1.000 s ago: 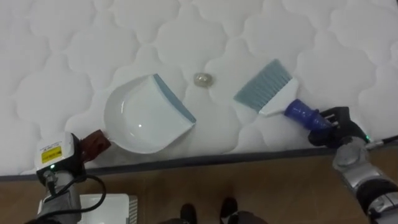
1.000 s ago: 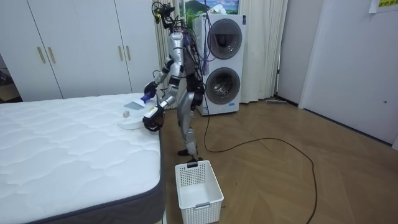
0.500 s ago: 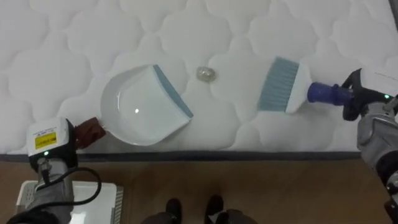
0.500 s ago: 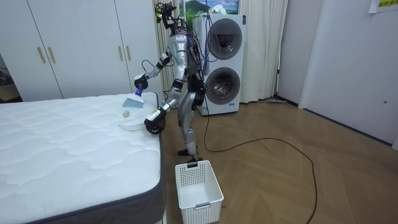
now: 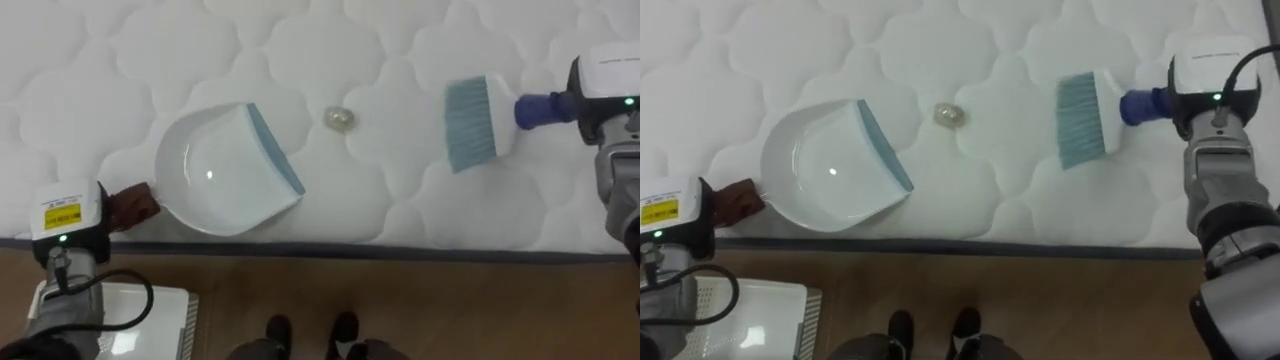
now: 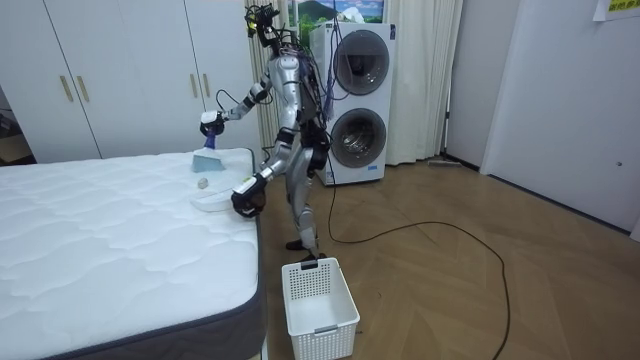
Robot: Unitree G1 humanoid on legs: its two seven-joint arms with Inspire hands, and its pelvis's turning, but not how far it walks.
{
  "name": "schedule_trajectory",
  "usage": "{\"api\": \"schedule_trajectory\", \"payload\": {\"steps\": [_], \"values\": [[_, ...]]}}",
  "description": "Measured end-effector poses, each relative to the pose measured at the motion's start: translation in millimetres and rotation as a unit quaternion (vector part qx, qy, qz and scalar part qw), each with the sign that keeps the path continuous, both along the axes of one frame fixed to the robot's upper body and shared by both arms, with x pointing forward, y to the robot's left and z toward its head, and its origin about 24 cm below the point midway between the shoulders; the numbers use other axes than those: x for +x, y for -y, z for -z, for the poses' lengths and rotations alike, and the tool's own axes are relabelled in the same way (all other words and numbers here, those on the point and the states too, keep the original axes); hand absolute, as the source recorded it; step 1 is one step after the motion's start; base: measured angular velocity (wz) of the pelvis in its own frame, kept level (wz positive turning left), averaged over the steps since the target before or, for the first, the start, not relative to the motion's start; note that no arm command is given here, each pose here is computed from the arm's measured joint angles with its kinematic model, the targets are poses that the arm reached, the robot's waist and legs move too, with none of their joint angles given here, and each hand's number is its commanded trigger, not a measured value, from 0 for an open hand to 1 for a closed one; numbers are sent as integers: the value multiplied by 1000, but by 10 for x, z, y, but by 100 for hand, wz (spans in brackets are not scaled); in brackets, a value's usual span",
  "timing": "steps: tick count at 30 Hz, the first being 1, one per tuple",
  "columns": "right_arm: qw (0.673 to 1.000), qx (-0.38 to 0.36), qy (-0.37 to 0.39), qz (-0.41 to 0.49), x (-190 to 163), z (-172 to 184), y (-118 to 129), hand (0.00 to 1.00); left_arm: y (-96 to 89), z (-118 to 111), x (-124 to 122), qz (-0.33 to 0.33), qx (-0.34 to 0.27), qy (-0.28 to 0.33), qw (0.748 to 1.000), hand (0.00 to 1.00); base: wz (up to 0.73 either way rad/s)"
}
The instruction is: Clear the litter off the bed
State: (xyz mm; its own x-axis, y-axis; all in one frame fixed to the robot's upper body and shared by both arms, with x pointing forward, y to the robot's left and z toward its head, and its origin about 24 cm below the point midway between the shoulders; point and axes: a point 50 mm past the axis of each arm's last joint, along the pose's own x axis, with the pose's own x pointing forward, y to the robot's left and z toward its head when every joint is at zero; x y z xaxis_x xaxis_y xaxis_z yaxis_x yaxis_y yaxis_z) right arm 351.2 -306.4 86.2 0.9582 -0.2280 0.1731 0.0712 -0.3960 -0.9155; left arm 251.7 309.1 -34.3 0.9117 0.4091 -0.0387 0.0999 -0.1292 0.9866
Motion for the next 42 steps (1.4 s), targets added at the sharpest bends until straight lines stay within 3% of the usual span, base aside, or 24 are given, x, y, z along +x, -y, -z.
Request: {"api": "schedule_trajectory", "payload": {"steps": [11, 26, 42], "values": [[989, -95, 55, -94, 88, -147, -257, 100, -19, -37, 19, -6, 12, 10, 1000, 100, 0], [978, -89, 62, -181, 196, -118, -842, 100, 47, -51, 75, 6, 6, 12, 1000, 100, 1], [975, -66, 23, -210, 171, -50, -1115, 100, 179, 39, 89, 11, -25, -14, 1000, 100, 1]]}}
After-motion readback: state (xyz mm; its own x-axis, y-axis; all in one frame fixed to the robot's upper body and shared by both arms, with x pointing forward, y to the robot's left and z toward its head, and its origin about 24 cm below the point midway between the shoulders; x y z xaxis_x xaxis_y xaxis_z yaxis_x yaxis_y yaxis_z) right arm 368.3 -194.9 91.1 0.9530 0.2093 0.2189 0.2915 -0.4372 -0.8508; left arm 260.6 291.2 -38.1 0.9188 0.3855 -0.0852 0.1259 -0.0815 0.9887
